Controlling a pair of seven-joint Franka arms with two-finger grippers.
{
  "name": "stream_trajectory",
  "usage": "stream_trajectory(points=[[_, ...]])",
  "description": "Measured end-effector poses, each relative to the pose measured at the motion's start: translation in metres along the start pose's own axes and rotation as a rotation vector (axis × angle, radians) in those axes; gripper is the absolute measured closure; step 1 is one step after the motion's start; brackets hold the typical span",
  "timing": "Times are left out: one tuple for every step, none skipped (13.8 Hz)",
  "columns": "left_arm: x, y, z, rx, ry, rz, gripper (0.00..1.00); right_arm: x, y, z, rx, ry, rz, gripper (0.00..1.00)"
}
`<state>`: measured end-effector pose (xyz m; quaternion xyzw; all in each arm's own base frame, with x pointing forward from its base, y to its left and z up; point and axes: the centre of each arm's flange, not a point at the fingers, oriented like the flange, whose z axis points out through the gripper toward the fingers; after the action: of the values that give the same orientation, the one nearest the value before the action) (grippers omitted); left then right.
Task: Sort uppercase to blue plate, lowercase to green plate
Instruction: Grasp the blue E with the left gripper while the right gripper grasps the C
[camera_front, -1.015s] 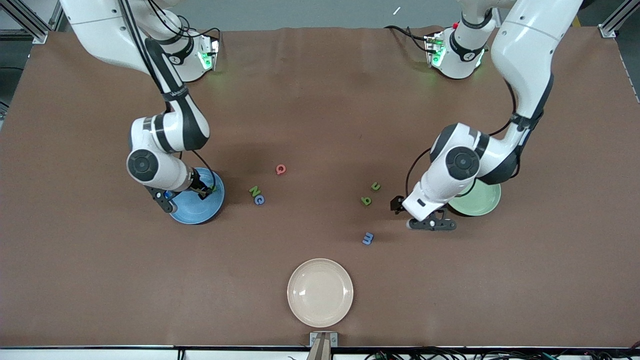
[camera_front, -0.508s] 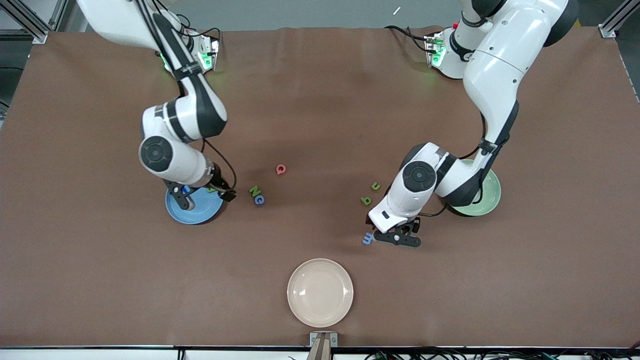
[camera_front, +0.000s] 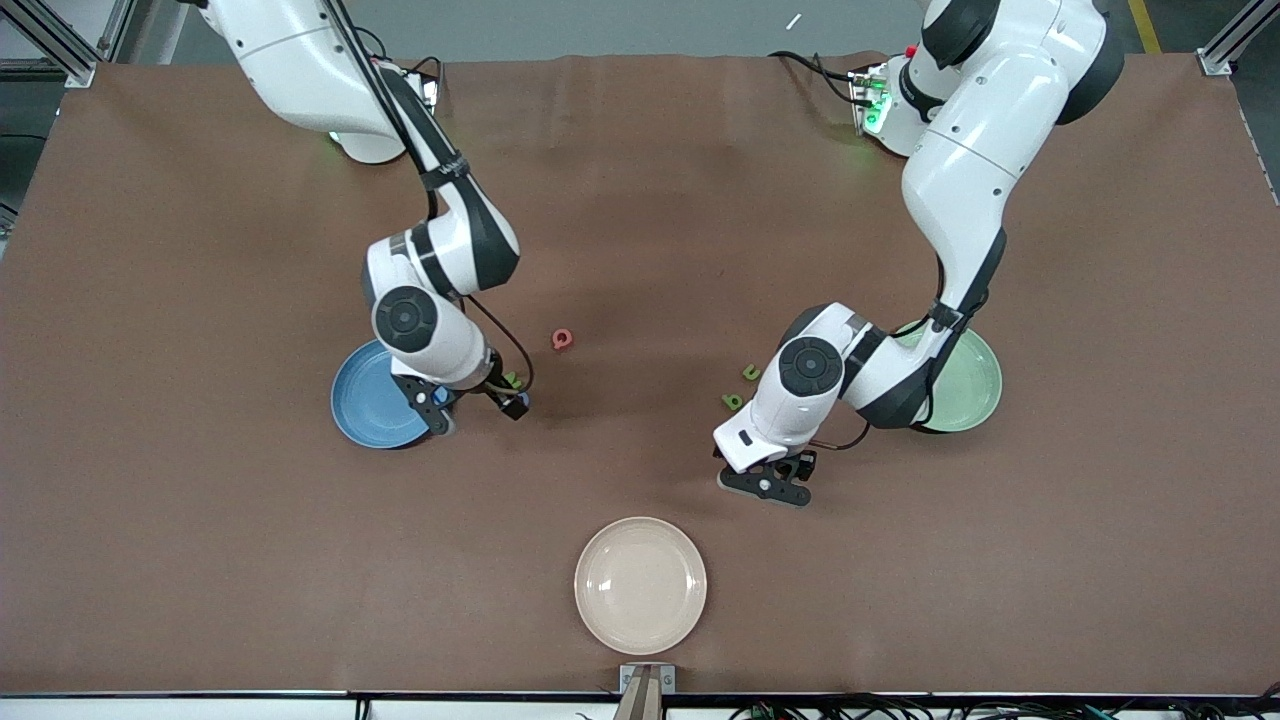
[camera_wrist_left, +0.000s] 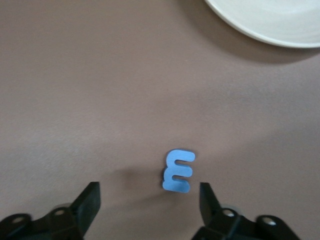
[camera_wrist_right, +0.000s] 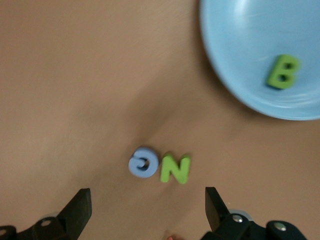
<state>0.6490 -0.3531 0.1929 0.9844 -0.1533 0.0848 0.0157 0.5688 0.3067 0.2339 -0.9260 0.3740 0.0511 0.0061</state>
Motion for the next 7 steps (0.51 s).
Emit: stream_trajectory(points=[[-0.001,0.002,0.002,-0.001,-0.002,0.010,0.14,-0.005,-0.006,0.004,0.000,0.005,-0.095,0.00],[-0.002,0.004,0.004,-0.003,-0.004,0.017,0.16,-0.007,-0.009,0.006,-0.001,0.007,-0.207,0.00],[-0.003,0.007,0.006,-0.005,-0.004,0.022,0.16,-0.005,-0.009,0.006,-0.001,0.009,-0.315,0.00],[-0.004,0.010,0.008,-0.009,0.000,0.025,0.22,-0.002,-0.008,0.006,-0.002,0.010,-0.398,0.00],[-0.004,0.011,0.010,-0.014,0.005,0.027,0.23,0.002,-0.007,0.007,-0.004,0.012,-0.468,0.00],[-0.004,0.012,0.012,-0.018,0.009,0.027,0.30,0.005,-0.006,0.010,-0.003,0.015,-0.530,0.00],[-0.005,0.013,0.014,-0.020,0.011,0.029,0.38,0.008,-0.005,0.015,0.004,0.026,-0.582,0.00]])
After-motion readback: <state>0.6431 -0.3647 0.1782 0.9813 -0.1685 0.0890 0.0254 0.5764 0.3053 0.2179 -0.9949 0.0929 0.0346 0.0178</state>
